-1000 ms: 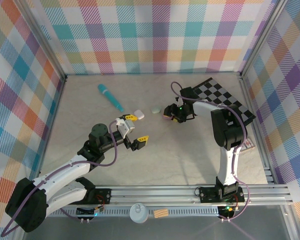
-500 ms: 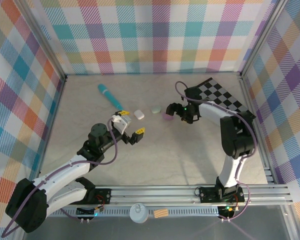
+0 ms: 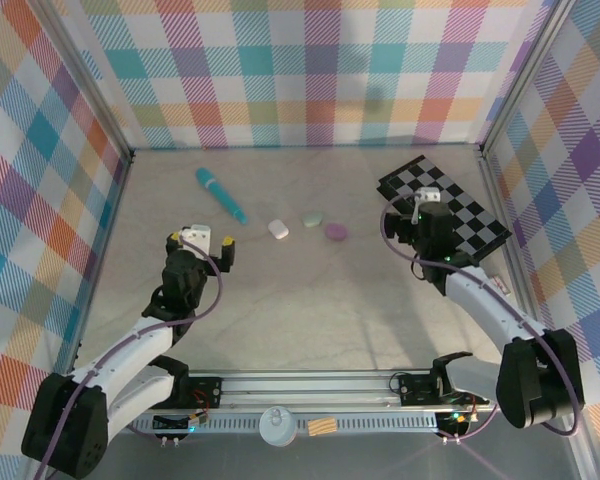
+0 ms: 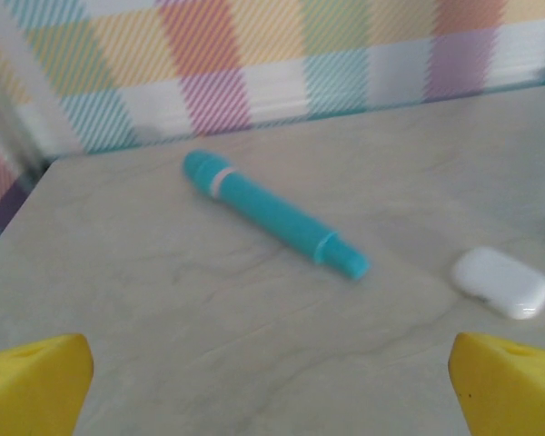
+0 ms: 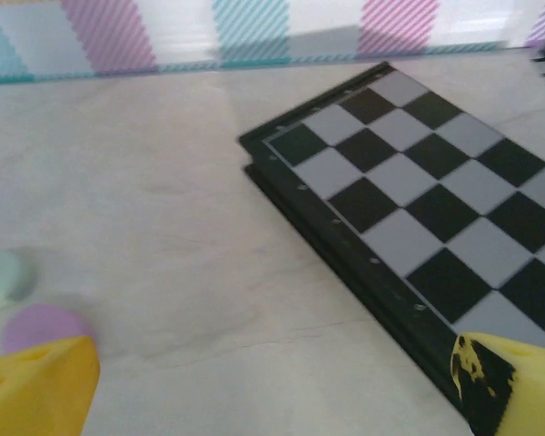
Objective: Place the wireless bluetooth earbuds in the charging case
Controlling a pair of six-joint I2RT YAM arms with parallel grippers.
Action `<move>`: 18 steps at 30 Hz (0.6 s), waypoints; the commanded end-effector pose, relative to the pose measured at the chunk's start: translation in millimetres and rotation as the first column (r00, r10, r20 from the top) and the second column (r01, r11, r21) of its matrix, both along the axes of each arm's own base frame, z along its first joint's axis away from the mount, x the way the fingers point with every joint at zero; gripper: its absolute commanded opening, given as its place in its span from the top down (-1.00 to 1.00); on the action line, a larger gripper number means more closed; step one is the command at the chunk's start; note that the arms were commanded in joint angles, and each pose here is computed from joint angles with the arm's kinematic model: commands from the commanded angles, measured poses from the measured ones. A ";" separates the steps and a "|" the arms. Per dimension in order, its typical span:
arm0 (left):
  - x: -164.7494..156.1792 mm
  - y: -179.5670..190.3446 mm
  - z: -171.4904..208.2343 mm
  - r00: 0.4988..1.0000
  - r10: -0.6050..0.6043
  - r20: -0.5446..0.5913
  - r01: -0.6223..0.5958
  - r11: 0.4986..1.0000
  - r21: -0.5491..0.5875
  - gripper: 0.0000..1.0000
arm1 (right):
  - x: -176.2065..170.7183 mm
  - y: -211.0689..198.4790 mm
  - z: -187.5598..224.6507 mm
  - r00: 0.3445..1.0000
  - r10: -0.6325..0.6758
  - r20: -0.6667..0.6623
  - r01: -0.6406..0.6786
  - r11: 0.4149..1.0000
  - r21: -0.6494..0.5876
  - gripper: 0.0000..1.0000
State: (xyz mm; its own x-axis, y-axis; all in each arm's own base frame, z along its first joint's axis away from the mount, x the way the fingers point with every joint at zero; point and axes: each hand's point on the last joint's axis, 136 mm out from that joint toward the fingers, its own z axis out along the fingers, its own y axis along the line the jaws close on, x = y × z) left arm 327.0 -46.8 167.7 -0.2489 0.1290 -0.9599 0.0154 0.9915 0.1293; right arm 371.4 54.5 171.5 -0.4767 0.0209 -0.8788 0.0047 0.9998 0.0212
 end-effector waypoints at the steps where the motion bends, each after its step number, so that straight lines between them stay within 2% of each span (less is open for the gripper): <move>1: 2.1 20.7 -13.9 0.997 0.072 0.007 -0.071 0.997 -0.032 -0.99 | 11.1 -24.6 -1.1 0.996 -0.041 0.085 0.046 0.997 -0.066 -0.98; 7: 17.5 34.7 -38.8 0.997 0.078 -0.014 -0.079 0.988 -0.134 -0.99 | 10.7 -33.2 -34.8 0.989 -0.019 0.147 0.028 0.998 -0.064 -0.98; 13: 44.5 35.6 -46.8 0.999 0.033 -0.005 -0.033 0.977 -0.209 -0.99 | 12.6 -24.3 -55.5 0.982 0.066 0.175 -0.062 0.998 -0.028 -0.98; 18: 61.0 35.3 -74.0 0.998 0.022 -0.055 -0.033 0.974 -0.223 -0.99 | 21.0 -28.3 -73.4 0.984 0.066 0.163 -0.066 0.998 -0.004 -0.98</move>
